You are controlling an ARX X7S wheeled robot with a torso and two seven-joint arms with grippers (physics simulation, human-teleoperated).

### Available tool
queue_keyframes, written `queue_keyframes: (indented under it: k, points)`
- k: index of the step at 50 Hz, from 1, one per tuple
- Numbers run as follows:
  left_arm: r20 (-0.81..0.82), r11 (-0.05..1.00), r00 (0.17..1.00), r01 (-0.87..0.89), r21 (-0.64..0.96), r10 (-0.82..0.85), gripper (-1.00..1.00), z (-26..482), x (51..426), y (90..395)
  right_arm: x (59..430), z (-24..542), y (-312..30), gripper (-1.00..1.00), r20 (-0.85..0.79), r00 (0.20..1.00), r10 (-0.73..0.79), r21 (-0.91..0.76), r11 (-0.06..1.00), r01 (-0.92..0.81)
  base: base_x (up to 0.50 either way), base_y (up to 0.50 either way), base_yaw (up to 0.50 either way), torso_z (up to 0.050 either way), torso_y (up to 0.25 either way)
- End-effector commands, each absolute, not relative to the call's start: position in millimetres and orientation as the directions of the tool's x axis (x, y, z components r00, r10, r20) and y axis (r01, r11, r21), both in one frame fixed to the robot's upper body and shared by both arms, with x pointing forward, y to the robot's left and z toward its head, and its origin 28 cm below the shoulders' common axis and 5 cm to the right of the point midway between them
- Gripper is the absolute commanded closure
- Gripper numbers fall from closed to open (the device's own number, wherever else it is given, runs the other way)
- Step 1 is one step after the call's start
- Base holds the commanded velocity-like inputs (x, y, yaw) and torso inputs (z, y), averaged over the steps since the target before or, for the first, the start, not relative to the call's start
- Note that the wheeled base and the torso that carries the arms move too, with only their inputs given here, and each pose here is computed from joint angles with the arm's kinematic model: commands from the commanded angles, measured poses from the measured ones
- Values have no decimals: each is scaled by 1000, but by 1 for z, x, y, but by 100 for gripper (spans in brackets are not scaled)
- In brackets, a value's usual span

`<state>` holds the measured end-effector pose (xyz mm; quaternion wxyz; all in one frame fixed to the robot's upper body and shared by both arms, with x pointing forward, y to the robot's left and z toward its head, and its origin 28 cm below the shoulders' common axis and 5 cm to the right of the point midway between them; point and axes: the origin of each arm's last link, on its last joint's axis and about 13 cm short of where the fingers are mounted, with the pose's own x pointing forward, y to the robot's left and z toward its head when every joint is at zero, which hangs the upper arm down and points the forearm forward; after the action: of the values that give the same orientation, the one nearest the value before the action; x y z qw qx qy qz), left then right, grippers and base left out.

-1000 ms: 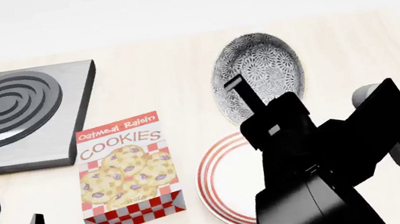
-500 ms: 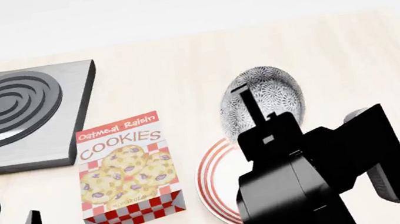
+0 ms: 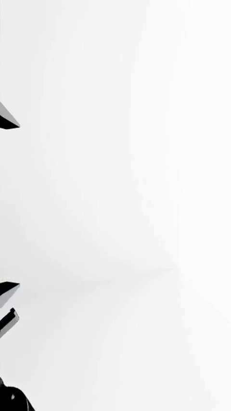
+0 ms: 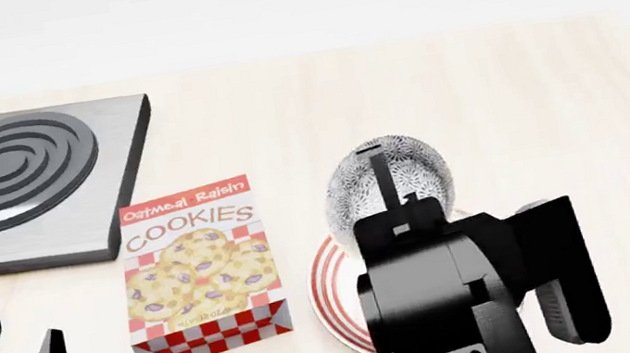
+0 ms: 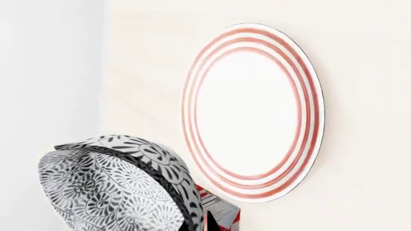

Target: Pick the akita bowl from table center and place it on the plate.

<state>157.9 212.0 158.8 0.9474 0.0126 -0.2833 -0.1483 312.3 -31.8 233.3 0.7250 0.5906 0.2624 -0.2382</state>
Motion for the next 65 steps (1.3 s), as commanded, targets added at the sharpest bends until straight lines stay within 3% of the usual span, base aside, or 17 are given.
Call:
queue_keyframes:
  k: [1, 9, 20, 65]
  points:
    - [538, 959, 795, 260, 114, -280, -100, 158, 159, 213, 331, 226, -34, 100, -707, 706, -40, 703, 70, 708, 0, 0, 0, 0, 0]
    - [535, 960, 798, 257, 114, -278, -100, 157, 161, 214, 337, 228, -36, 100, -737, 675, -38, 676, -20, 736, 0, 0, 0, 0, 0]
    - [534, 959, 798, 258, 115, -278, -100, 158, 161, 213, 344, 228, -34, 100, -758, 651, -44, 652, -54, 756, 0, 0, 0, 0, 1]
    - [518, 958, 807, 262, 117, -284, -100, 153, 163, 212, 398, 212, -33, 100, -801, 596, -57, 598, -64, 799, 0, 0, 0, 0, 0]
